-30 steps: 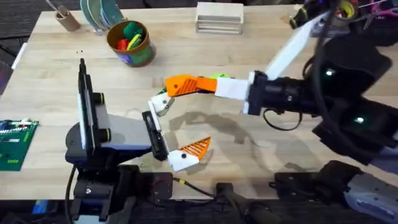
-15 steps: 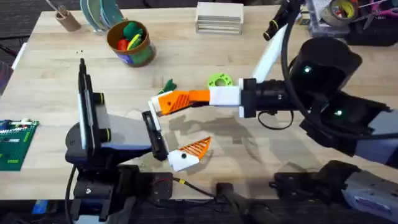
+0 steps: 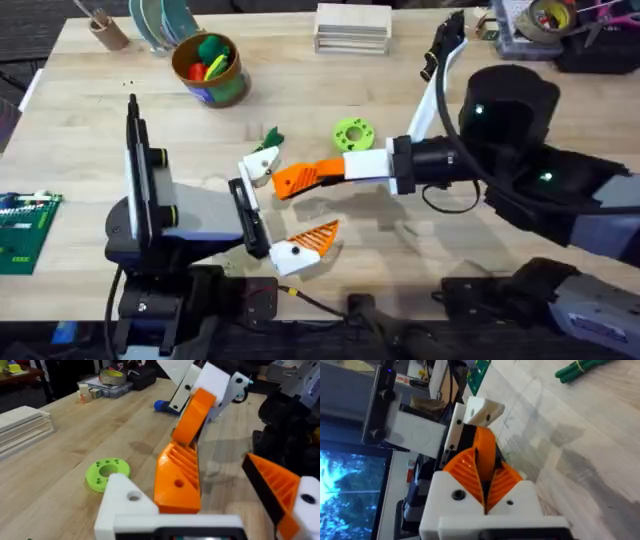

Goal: Pick up the gripper from the table and insert it into the empty holder that is missing its gripper. Then pick up a screw, insert it into the mounting hole, and use the screwdriver to tighten it. Finally, clean up the table by picking up the vegetable and placing it into the bucket.

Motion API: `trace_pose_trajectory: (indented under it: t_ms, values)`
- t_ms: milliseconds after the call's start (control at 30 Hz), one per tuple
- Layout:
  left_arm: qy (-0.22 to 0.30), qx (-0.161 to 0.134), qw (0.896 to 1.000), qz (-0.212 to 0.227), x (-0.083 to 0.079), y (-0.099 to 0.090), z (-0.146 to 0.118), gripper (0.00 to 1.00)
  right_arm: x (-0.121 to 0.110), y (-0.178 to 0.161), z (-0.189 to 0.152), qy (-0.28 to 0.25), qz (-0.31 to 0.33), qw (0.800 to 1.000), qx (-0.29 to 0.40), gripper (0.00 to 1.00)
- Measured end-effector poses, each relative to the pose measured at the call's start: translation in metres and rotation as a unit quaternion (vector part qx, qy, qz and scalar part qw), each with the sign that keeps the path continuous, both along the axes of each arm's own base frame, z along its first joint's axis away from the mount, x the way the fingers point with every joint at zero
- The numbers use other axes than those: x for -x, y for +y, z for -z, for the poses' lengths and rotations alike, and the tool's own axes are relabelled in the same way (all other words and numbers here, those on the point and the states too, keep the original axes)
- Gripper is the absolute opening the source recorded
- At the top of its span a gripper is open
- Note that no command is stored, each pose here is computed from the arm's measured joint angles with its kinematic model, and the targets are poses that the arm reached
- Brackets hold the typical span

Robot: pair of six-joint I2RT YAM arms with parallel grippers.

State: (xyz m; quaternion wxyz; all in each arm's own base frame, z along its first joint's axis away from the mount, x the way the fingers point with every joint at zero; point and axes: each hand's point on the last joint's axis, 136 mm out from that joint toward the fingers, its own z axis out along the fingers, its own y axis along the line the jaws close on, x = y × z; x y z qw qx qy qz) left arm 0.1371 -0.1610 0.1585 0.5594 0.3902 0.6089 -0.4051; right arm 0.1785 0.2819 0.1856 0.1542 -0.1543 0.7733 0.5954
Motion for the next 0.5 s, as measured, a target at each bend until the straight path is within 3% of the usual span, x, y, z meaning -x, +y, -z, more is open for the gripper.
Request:
trace_pose_trajectory:
  t_ms: [200, 500]
  values:
    - [-0.001, 0.0, 1.0, -0.001, 0.0, 0.0, 0.0, 0.993, -0.008, 0.005, -0.006, -0.014, 0.003, 1.0, -0.018, 0.017]
    - [0.0, -0.001, 1.0, -0.011, -0.004, 0.002, 0.0, 0.993, -0.015, 0.012, 0.0, 0.013, 0.005, 1.0, -0.026, 0.017]
